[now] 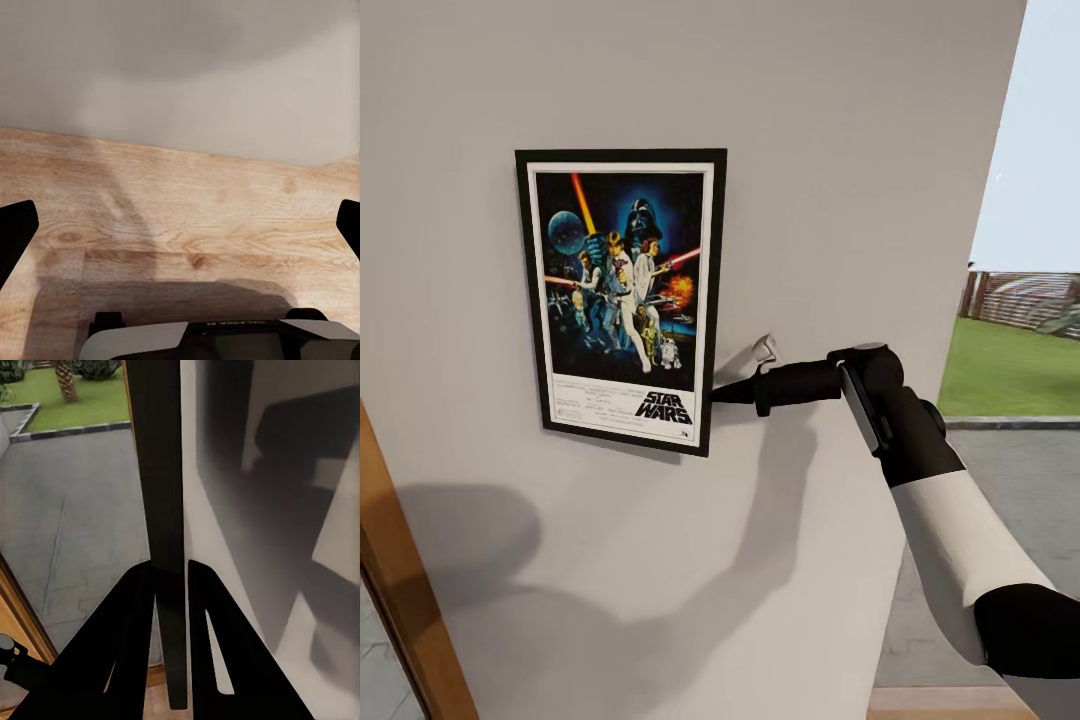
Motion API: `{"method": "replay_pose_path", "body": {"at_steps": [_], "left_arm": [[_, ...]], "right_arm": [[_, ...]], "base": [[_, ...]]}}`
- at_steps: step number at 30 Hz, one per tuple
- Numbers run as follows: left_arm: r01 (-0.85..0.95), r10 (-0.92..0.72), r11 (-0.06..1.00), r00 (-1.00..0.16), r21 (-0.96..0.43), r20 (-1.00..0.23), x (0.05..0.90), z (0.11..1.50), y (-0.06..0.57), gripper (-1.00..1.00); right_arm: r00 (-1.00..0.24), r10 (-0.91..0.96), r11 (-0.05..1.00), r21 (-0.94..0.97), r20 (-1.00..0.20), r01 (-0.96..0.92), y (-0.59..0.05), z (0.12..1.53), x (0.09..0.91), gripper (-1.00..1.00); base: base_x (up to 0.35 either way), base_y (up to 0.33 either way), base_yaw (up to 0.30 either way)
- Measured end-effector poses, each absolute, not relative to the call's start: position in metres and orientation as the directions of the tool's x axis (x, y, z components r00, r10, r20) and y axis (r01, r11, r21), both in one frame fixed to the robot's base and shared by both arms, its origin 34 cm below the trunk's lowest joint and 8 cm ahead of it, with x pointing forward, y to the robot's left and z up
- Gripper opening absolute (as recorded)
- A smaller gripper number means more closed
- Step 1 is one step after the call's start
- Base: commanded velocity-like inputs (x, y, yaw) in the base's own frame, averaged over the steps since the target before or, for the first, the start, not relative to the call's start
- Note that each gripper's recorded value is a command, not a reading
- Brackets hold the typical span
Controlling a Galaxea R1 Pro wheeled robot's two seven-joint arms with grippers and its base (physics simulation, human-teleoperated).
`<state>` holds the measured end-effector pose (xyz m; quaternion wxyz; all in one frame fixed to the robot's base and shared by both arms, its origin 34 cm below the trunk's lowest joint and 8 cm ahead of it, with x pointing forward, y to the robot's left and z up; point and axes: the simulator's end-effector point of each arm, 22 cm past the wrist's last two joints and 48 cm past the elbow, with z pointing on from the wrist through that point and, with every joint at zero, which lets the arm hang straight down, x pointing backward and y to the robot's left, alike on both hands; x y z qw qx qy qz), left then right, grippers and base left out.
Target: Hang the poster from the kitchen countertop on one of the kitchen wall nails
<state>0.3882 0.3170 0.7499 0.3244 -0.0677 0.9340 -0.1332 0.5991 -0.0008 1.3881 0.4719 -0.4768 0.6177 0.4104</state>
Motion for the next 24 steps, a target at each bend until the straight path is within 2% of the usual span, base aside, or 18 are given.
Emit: {"method": "replay_pose_path", "body": {"at_steps": [24], "left_arm": [[-0.041, -0.216, 0.954, -0.778, -0.295, -0.59, 0.3893, 0.7507, 0.3155, 1.0]], "right_arm": [[-0.084, -0.198, 0.207, 0.042, -0.977, -0.978, -0.0017, 1.3933, 0.5961, -1.0]], "base": [[0.0, 0.0, 0.0]]}}
